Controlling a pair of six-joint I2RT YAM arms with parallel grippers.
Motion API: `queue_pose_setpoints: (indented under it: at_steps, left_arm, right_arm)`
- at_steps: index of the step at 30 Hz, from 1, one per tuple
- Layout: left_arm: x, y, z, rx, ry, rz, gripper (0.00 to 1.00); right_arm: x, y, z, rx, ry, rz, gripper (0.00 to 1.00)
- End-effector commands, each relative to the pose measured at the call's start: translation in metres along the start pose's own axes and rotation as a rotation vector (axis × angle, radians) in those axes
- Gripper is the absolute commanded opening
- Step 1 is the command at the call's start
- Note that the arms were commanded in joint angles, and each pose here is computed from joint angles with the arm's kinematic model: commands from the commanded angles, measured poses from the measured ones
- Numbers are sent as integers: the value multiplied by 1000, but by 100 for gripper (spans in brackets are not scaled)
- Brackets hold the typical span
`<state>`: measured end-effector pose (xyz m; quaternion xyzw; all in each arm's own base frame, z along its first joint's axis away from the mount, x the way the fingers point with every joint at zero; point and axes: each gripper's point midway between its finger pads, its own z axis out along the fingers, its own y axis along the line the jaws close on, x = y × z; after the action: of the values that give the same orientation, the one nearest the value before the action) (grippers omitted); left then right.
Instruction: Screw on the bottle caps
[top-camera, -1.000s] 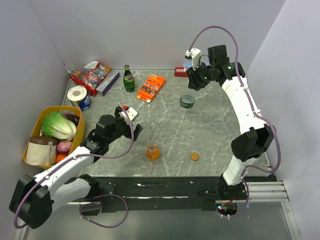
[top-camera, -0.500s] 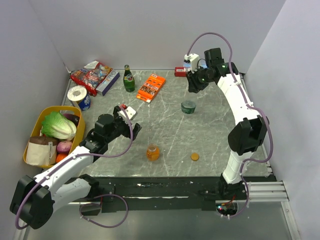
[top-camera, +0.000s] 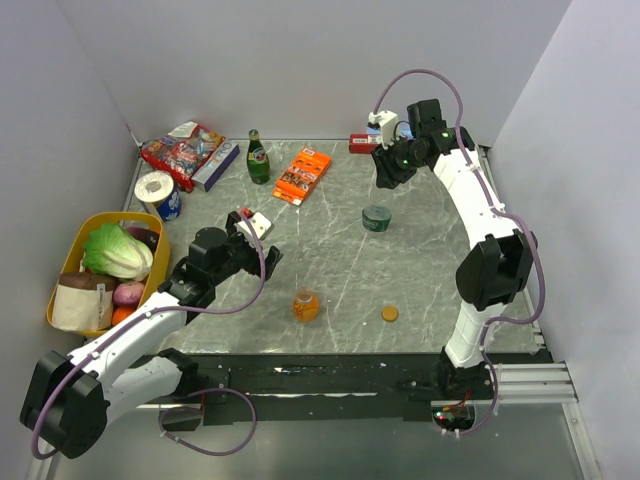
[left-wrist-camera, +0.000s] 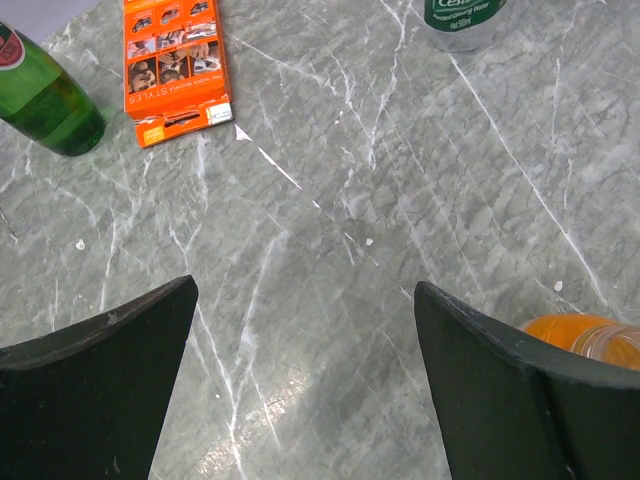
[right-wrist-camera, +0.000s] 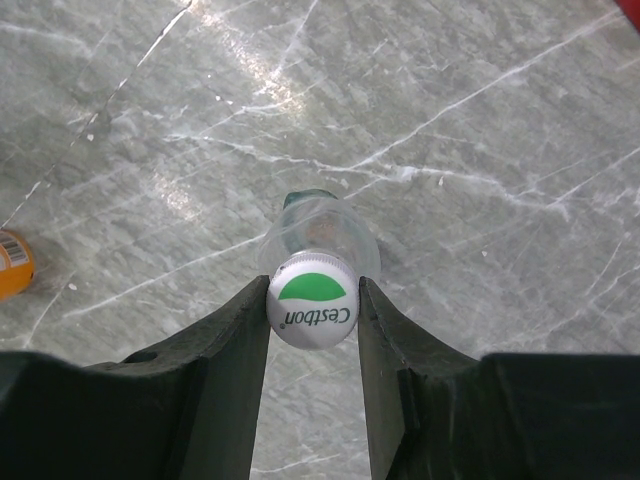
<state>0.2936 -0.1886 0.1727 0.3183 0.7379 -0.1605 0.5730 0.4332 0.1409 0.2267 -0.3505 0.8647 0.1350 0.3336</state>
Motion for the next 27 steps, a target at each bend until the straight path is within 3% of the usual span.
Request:
queue_pose_setpoints:
  at_steps: [1,10,17,27]
  left_arm:
    - [-22,1,1,12,-56,5,96]
    - [-21,-2,1,27,-58,7,96]
    - [-21,-2,1,28,-62,7,96]
    - [-20,-3,1,33,-60,13,96]
  right_arm:
    - [-6,-3,0,10,-27,-1,45]
    - [-2,2,1,7,-17,-7,56]
    - [-4,2,2,13,-19,-12,58]
    - [-26,-3,-11,41,-79,-26,68]
